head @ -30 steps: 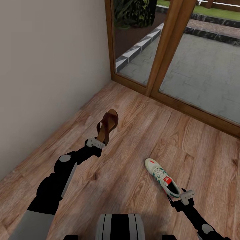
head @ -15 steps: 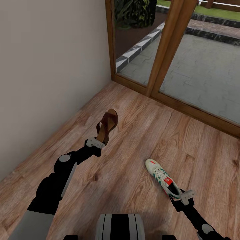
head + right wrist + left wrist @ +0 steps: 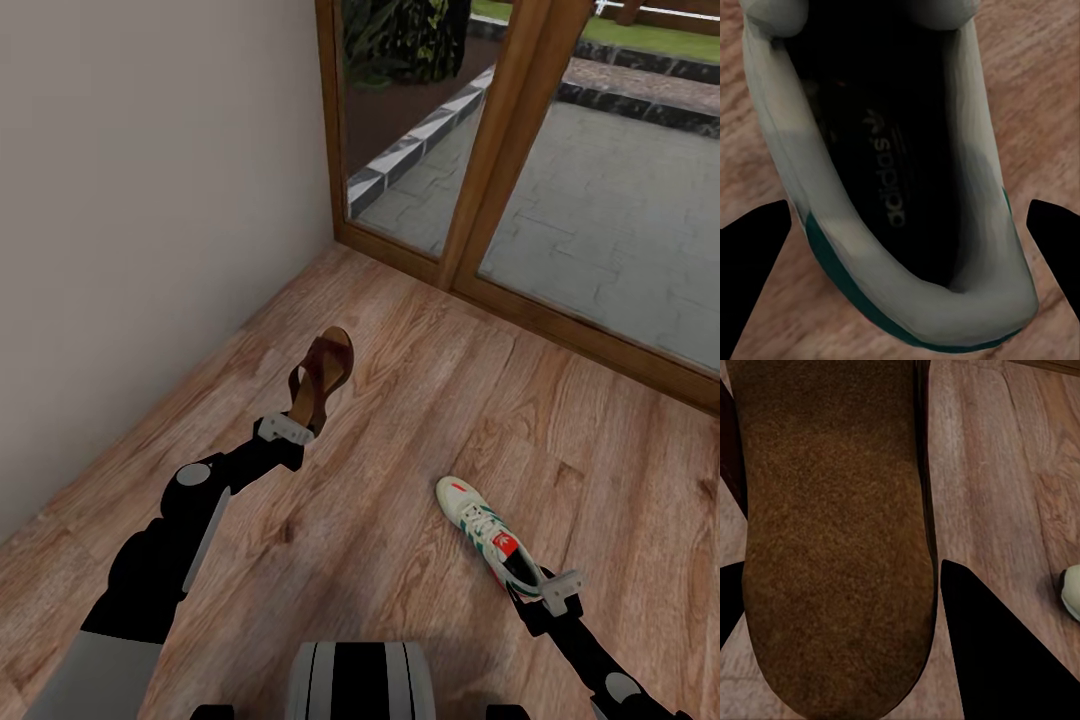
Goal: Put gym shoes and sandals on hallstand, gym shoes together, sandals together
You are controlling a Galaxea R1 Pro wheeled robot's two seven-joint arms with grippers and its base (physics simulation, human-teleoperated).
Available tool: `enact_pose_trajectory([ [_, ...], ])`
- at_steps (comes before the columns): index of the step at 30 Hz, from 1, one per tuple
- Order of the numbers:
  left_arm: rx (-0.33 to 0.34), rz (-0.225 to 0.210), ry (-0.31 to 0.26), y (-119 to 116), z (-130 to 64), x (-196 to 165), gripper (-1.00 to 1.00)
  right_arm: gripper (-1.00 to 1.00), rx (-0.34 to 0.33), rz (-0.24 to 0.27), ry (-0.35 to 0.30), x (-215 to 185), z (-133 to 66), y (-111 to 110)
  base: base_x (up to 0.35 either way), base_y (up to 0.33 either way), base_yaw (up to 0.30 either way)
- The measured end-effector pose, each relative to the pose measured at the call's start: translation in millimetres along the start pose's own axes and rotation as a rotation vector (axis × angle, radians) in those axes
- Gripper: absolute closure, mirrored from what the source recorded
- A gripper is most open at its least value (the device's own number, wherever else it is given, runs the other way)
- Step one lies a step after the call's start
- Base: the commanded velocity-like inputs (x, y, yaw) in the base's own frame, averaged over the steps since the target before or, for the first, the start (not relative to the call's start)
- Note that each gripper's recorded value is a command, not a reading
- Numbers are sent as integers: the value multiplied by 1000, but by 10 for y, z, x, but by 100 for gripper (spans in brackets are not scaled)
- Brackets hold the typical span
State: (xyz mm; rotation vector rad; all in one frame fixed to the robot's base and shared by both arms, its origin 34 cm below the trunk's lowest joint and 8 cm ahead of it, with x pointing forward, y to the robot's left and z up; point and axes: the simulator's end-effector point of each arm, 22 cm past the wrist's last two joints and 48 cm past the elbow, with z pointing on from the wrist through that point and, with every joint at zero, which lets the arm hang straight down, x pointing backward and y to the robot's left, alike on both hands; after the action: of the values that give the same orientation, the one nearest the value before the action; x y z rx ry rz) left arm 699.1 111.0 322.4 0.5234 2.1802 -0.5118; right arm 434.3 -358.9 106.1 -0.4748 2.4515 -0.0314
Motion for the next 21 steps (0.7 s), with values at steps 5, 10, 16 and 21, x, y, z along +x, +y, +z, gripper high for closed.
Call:
enact_pose_trajectory([
  [5,-1,0,2,6,-2,5,100,100,0,1,0,2,0,0,0,0,0],
  [10,-3,8,-12,-3,-45,-96,100,100,5,0,-15,-84,-11,-28,0,0,0],
  [16,-7,21,-31,-14,-112,-241,100,100,12,-3,-41,-220,-28,-64,0,0,0],
  [21,-14,31,-47,-6,-175,-360,100,100,12,3,-65,-351,-30,-23,0,0,0],
])
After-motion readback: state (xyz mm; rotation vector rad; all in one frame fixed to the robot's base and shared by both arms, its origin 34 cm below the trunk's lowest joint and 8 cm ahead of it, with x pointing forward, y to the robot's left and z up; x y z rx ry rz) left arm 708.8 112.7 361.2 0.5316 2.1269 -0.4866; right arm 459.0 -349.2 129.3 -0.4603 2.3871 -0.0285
